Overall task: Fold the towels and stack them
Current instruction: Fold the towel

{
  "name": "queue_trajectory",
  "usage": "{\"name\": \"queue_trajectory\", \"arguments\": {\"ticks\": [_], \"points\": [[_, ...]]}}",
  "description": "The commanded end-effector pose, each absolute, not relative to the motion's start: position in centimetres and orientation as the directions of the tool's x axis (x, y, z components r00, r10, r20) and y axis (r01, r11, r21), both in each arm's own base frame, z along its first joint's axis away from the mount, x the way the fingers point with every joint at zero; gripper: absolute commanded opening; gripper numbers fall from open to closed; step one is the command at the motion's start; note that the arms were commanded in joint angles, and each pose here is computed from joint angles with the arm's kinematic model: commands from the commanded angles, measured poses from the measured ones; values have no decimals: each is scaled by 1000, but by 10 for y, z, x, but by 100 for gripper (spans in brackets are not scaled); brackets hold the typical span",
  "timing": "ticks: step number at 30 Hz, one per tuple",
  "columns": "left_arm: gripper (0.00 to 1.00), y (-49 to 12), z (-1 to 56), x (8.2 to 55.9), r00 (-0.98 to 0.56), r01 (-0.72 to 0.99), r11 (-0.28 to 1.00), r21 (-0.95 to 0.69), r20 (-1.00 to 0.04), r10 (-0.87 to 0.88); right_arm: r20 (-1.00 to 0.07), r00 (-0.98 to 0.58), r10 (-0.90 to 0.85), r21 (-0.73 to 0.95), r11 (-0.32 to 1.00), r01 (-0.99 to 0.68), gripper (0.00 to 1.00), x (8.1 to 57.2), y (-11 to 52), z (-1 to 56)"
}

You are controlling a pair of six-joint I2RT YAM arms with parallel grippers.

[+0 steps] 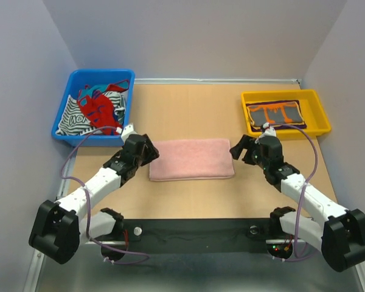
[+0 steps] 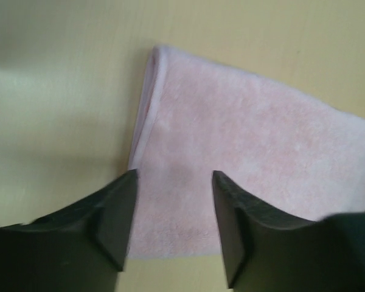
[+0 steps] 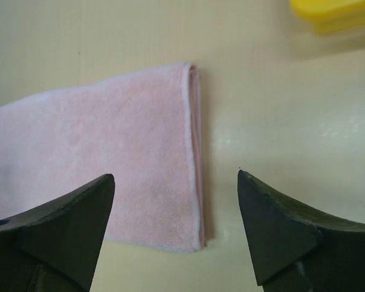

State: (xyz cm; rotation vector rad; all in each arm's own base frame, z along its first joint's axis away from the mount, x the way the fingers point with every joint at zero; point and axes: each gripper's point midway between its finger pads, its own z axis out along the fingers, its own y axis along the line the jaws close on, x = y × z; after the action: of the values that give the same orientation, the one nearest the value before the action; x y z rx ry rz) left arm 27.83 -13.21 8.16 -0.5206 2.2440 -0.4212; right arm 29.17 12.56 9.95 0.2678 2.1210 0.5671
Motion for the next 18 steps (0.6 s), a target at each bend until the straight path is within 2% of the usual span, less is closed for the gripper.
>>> {"name": "queue_trajectory", "arguments": {"ticks": [1,2,4,5,9,10,15,18], "points": [[72,-137,137,297,-556,-93,927,-363,-754,-351,-749,-605,270,249,961,120,92,284,78,99],[80,-156,156,298,-546,3,941,-338,-789,-281,-757,-595,271,229,962,147,97,286,72,102],[85,-186,163,294,-560,114,950,-290,-809,-180,-761,-590,270,180,961,208,100,286,59,100],[86,-215,179,288,-545,228,938,-262,-832,-100,-765,-582,276,170,958,231,100,287,55,102],[87,-285,166,273,-557,386,911,-146,-824,104,-754,-585,299,134,942,308,100,295,40,99],[87,-304,177,272,-538,410,901,-140,-835,115,-750,-587,304,130,939,319,100,296,37,98],[87,-373,162,254,-497,514,858,-14,-820,284,-723,-595,352,131,915,382,100,300,20,90],[83,-419,138,235,-434,610,787,88,-794,425,-699,-598,392,158,900,405,100,301,12,85]]}}
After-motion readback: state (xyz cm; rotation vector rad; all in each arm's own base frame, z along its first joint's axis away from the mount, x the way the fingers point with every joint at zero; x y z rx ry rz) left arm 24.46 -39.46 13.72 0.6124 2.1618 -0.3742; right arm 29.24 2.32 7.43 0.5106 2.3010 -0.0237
